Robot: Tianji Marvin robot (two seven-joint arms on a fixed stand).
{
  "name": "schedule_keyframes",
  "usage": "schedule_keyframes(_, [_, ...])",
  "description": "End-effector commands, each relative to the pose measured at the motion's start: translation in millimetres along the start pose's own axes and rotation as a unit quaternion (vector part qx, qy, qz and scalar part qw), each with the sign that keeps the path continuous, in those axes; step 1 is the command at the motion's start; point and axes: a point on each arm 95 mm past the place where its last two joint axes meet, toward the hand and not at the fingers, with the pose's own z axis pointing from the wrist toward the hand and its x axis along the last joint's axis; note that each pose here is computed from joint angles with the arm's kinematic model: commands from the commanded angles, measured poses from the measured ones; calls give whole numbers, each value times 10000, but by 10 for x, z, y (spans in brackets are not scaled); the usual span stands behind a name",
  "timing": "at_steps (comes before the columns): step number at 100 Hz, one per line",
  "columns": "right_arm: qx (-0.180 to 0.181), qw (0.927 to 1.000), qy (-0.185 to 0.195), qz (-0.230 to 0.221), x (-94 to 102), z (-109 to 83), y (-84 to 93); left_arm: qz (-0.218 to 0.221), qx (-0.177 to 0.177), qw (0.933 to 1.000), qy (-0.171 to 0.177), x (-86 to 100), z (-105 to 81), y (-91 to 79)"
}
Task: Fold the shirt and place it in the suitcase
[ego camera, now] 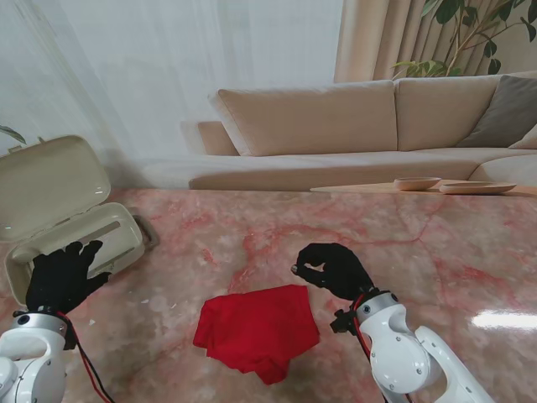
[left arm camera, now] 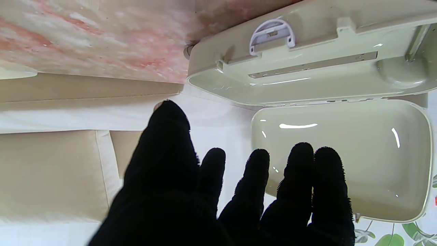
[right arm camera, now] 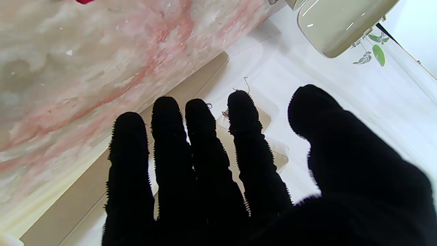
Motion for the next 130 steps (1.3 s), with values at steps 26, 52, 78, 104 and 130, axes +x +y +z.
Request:
schedule_keyframes(26, [242, 9996, -131, 103, -56, 3, -121, -93, -134, 9997, -185, -186, 85, 175])
schedule_keyframes(52, [348, 9991, -164, 151, -72, 13, -177, -80, -447, 9987, -235, -255, 160, 291])
schedule_keyframes(78, [427, 9988, -180, 185, -72, 19, -209, -84, -670, 9972, -328, -311, 249, 403])
schedule_keyframes(104, [501, 9983, -209, 216, -69, 15, -237, -116, -810, 9958, -412, -362, 331, 502])
schedule_keyframes(130, [552, 9979, -233, 241, -63, 15, -251, -55, -928, 9946, -456, -375, 357, 569])
